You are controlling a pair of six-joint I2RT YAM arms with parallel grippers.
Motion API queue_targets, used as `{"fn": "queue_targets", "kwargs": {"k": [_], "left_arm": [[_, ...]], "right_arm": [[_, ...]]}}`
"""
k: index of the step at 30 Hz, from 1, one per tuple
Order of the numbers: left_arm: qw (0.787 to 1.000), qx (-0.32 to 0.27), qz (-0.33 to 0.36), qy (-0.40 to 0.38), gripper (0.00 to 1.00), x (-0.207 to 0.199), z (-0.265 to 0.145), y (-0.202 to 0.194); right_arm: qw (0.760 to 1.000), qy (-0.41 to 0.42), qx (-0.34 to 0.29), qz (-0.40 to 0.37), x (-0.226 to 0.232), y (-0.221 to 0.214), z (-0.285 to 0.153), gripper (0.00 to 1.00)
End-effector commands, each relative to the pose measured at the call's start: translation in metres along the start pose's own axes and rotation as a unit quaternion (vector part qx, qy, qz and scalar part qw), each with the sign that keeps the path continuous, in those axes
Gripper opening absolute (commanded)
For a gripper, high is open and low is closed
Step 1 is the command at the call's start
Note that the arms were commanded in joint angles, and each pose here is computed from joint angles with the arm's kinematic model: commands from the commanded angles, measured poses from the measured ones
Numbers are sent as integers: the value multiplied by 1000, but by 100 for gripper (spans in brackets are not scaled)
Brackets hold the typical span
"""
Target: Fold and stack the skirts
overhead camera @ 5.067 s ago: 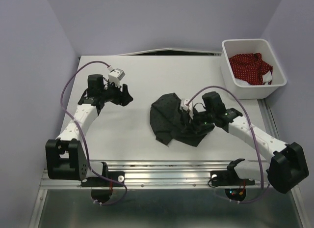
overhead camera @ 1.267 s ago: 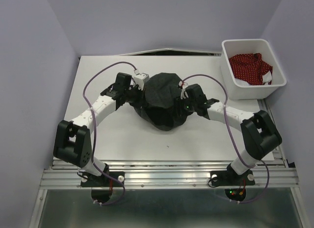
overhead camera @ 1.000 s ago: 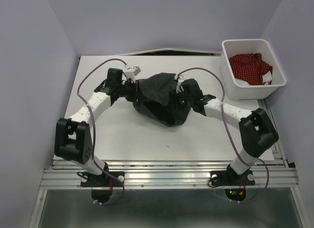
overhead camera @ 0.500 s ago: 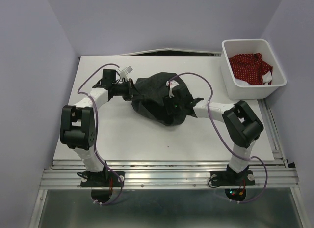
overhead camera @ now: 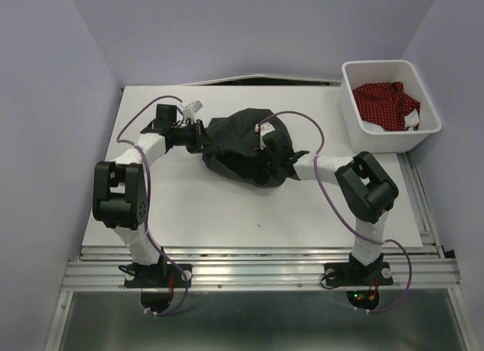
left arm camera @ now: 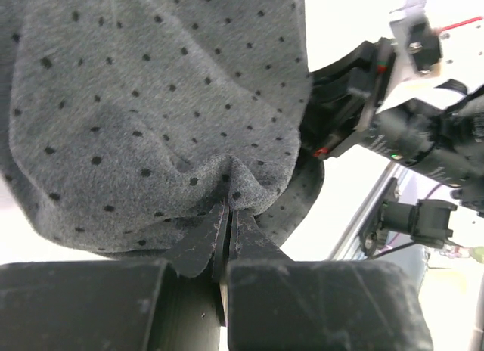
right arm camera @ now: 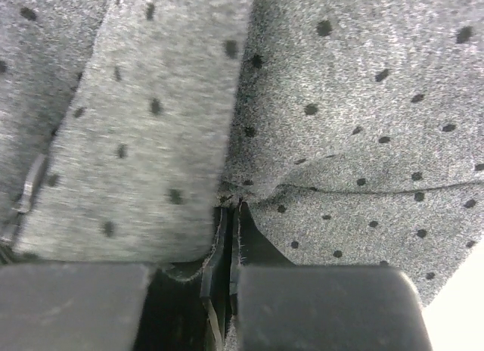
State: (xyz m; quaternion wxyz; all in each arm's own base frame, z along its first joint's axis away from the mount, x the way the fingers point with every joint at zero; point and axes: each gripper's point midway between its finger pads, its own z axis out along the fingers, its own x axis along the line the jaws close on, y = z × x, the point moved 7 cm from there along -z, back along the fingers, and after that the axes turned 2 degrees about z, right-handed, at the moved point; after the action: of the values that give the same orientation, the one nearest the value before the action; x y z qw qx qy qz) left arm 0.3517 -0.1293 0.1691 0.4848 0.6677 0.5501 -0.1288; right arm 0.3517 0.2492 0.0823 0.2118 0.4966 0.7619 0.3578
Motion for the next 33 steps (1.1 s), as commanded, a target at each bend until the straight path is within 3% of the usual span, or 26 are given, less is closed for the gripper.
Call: {"fn": "queue_targets", "kwargs": {"k": [1,7,15,17,22,24,27,33], "left_arm": [[999,-18,31,26,8,3,-12,18],[987,-12,101,121,7,18,-28,30],[963,-7,196,183,15,20,-50,23],[957,-1,211,197,18,21,-55,17],[953,17,227,200,38,16,-59,1],[952,23,241,189,40,7,-57,-8],[953,22,241,185,46,1,-50,-18],[957,48,223,181,47,5,-35,-33]], "right_arm": [[997,-10,-75,-1,3,48,-21,1],[988,0,-157,7,-18,103,-85,1],[986,3,-162,49,-58,128,-138,1],[986,3,-158,50,-62,125,-145,1],[990,-3,-126,60,-67,95,-148,1],[993,50,-87,70,-55,71,-138,1],[993,65,-63,81,-51,46,-130,1],[993,97,-4,60,-46,21,-128,4]]}}
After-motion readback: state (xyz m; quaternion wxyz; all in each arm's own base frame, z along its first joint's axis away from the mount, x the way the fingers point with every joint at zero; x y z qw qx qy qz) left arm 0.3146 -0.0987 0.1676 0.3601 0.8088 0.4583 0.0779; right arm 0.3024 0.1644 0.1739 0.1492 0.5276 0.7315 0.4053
